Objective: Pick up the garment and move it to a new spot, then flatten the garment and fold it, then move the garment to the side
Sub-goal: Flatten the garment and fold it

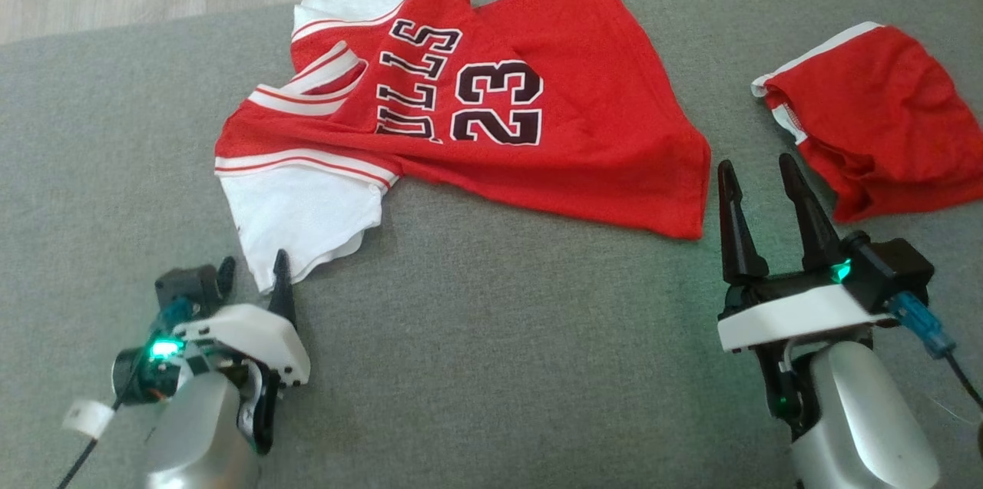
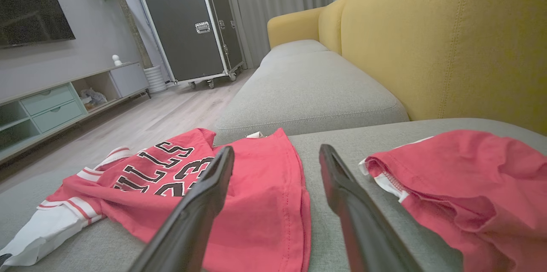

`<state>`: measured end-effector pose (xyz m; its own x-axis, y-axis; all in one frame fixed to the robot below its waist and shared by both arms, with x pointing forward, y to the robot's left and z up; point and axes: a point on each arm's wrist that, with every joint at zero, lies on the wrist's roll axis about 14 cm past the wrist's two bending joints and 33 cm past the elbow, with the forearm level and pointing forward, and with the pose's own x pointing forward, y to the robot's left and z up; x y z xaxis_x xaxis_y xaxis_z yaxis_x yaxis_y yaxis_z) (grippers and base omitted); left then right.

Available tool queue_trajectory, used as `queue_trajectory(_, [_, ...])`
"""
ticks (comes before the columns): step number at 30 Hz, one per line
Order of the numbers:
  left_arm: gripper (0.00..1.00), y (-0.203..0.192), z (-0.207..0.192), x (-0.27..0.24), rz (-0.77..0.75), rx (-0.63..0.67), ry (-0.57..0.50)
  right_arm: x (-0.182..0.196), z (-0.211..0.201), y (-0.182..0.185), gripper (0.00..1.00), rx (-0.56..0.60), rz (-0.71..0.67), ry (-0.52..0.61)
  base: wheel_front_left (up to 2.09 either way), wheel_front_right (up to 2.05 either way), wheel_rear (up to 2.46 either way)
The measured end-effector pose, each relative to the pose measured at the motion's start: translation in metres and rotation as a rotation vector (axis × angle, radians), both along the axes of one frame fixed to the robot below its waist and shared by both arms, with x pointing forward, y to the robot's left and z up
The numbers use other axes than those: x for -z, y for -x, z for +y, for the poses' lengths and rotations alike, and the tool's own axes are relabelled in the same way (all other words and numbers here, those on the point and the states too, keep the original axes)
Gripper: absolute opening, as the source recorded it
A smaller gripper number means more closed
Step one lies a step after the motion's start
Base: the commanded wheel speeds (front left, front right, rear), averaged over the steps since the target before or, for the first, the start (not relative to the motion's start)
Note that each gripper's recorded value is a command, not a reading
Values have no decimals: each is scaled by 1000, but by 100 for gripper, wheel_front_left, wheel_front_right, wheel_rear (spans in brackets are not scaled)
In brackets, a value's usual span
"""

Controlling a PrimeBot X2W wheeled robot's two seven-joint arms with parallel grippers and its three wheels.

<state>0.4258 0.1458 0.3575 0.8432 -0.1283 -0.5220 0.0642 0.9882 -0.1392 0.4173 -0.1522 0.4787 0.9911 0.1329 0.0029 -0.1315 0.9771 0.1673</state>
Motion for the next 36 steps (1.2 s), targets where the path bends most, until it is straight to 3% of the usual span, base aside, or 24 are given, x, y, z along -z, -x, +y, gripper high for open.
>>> queue_trajectory(2, [100,-2,-3,0,10,18,1,0,-1,0,100,2,0,0,0,0,0])
queue_trajectory(3, [65,-1,-4,1,14,27,0,-1,-1,0,100,2,-1,0,0,0,0])
queue_trajectory(4, [0,0,-5,2,18,38,1,-1,-1,1,100,3,-3,0,0,0,0])
queue_trajectory(11, [0,-1,-9,-10,-46,37,33,-2,-1,5,100,1,1,3,0,0,0])
queue_trajectory(15, [0,-12,-7,-37,-187,12,58,9,1,9,100,-5,36,13,0,0,0])
queue_trajectory(25, [0,-34,-1,-120,-492,-16,96,70,-7,19,100,10,278,28,0,0,0])
queue_trajectory(36, [0,-23,3,-138,-576,-11,63,101,12,3,100,-41,437,9,0,0,0])
